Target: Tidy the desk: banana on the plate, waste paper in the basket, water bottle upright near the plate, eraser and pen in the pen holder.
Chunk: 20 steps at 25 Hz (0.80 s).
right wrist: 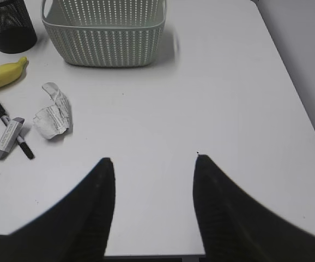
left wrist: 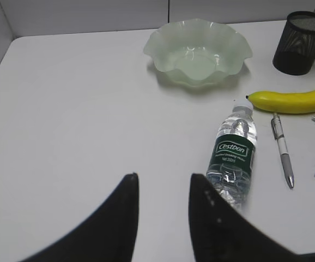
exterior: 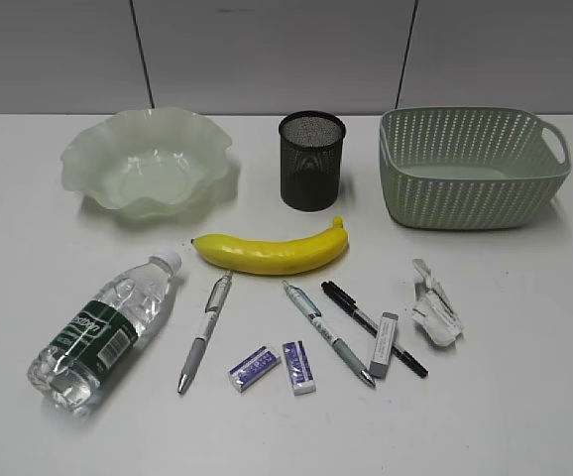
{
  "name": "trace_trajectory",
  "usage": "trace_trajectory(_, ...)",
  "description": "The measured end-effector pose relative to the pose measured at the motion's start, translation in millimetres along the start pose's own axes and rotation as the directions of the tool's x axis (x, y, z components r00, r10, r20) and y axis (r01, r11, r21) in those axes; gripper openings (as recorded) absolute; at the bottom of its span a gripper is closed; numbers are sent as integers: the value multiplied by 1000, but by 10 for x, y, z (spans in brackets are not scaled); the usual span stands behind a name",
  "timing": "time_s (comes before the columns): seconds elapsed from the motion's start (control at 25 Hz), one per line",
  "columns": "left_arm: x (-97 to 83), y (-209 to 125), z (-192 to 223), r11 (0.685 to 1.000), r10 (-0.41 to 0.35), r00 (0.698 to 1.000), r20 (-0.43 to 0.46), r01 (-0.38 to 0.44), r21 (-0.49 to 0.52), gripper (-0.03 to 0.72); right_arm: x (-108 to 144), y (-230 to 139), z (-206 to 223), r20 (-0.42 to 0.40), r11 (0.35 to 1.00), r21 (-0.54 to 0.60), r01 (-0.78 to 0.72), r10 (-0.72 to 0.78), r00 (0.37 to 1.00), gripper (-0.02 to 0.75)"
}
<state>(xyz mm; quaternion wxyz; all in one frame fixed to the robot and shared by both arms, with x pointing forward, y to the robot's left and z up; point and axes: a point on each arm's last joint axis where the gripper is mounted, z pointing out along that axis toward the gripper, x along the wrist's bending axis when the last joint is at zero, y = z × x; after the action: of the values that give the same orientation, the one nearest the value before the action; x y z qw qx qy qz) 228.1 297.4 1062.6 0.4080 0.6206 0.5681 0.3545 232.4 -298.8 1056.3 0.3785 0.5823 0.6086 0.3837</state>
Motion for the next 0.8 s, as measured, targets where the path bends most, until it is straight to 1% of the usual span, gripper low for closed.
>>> trace_trajectory(0.8, 0, 0, 0, 1000, 0, 1000, 0, 0, 0, 237, 0, 0, 0, 0, 1000, 0, 1, -1, 1000, 382)
